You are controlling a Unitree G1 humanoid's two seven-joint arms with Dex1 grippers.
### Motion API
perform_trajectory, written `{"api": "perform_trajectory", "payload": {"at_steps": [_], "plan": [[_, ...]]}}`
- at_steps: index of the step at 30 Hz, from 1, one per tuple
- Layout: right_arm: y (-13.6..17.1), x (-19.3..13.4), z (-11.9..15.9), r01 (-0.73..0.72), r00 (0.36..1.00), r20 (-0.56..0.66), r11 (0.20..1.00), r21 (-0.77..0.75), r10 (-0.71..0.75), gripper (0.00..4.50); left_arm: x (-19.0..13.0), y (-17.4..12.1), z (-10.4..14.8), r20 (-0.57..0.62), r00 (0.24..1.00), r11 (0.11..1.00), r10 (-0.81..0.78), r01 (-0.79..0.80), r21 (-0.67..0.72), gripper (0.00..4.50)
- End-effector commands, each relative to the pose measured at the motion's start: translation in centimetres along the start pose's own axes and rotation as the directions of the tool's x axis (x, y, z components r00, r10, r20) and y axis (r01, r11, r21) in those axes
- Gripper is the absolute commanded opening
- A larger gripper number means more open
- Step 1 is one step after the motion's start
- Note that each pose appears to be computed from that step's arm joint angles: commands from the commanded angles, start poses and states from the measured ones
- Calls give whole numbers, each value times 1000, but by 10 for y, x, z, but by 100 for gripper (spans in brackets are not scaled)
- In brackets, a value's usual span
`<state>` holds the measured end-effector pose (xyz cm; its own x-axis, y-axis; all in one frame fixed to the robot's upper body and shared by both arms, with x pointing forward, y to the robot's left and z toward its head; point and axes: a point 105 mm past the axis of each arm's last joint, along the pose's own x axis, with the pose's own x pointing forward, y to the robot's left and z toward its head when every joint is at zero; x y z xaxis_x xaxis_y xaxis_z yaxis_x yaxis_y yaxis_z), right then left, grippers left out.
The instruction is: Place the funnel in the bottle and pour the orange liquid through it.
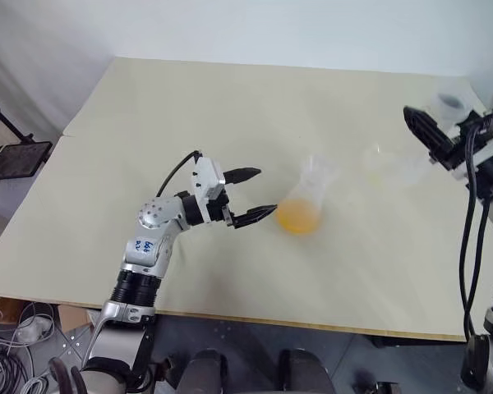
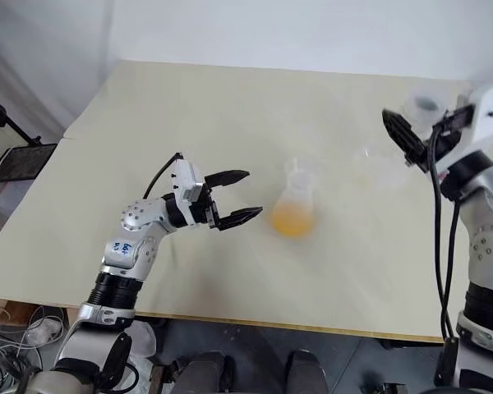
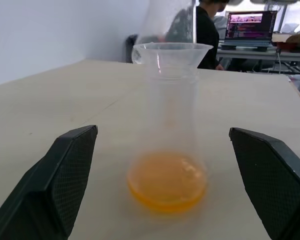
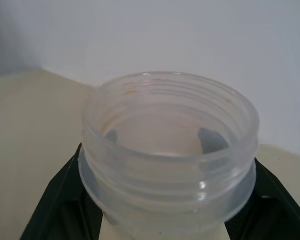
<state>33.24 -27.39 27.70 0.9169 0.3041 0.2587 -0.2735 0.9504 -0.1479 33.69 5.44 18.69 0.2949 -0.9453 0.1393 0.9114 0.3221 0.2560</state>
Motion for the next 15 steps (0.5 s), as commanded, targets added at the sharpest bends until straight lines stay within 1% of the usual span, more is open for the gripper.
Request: {"api": "perform_trajectory", "payload": {"at_steps": [1, 5, 6, 7, 9, 11, 12, 15], "plan": [[-34, -20, 0, 129, 991, 25, 992, 5, -129, 248, 2, -2, 11, 41, 999, 999, -13, 12, 36, 450], [-55, -37, -23, 222, 975, -34, 975, 23, -221, 248, 1, -1, 12, 43, 999, 999, -11, 9, 41, 450], [-61, -43, -26, 258, 966, -32, 964, 63, -256, 248, 1, -1, 13, 43, 999, 999, -9, 7, 43, 450], [-66, -51, -31, 287, 957, -50, 957, 38, -285, 248, -1, 0, 13, 41, 999, 999, -6, 4, 48, 450], [-73, -65, -42, 347, 935, -98, 937, 50, -341, 248, -5, 3, 14, 37, 999, 998, 9, -11, 56, 450], [-74, -72, -45, 367, 928, -102, 927, 73, -359, 248, -8, 6, 14, 32, 999, 998, 26, -28, 60, 450], [-75, -76, -48, 385, 919, -113, 921, 61, -377, 248, -9, 7, 13, 27, 999, 998, 28, -29, 62, 450], [-85, -86, -51, 465, 882, -120, 882, 79, -455, 248, -10, 9, 13, 23, 999, 998, 26, -28, 64, 450]]}}
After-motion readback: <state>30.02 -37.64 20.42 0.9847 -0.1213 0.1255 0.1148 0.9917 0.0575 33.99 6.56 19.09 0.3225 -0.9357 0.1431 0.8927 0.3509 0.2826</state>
